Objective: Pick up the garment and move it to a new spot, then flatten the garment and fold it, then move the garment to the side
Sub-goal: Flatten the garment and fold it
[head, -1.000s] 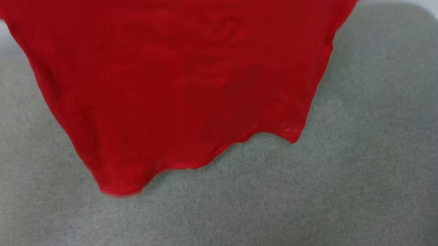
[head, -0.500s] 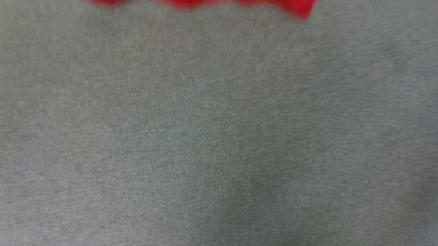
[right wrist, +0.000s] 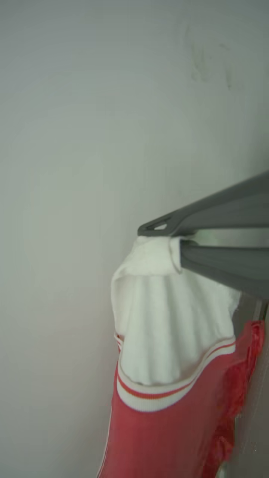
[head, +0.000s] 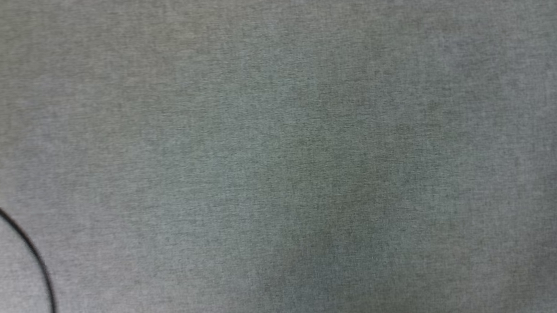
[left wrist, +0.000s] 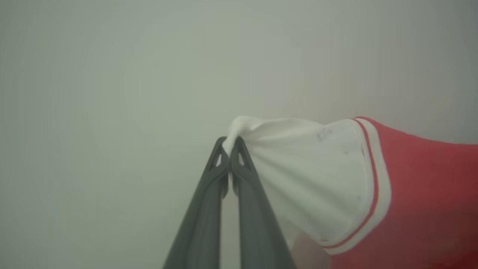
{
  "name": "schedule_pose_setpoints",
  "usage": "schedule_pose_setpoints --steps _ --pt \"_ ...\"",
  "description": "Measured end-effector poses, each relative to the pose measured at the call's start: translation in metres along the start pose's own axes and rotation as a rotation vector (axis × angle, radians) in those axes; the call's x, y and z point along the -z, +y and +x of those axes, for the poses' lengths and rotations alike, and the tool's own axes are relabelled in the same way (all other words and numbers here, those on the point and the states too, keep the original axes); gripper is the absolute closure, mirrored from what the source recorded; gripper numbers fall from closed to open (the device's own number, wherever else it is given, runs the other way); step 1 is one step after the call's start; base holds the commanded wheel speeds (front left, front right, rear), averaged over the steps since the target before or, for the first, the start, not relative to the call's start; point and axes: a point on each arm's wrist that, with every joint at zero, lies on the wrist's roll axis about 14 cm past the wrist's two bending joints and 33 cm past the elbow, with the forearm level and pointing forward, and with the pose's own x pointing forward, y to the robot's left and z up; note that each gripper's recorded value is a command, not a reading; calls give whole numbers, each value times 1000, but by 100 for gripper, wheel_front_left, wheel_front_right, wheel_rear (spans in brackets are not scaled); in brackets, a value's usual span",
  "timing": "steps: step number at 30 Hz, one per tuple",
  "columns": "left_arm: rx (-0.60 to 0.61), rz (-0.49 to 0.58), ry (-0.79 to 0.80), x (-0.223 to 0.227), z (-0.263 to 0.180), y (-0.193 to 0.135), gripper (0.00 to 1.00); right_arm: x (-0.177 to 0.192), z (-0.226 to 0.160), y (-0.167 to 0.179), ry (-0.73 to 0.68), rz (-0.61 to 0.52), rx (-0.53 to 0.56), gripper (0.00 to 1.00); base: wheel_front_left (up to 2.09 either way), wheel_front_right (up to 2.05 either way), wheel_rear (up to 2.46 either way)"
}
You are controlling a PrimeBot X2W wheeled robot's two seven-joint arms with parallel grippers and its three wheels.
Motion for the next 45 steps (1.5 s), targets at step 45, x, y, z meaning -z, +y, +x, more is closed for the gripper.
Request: schedule_pose_setpoints --steps 45 --pt "69 -177 840 72 -447 -66 100 143 -397 17 673 145 -206 100 0 0 0"
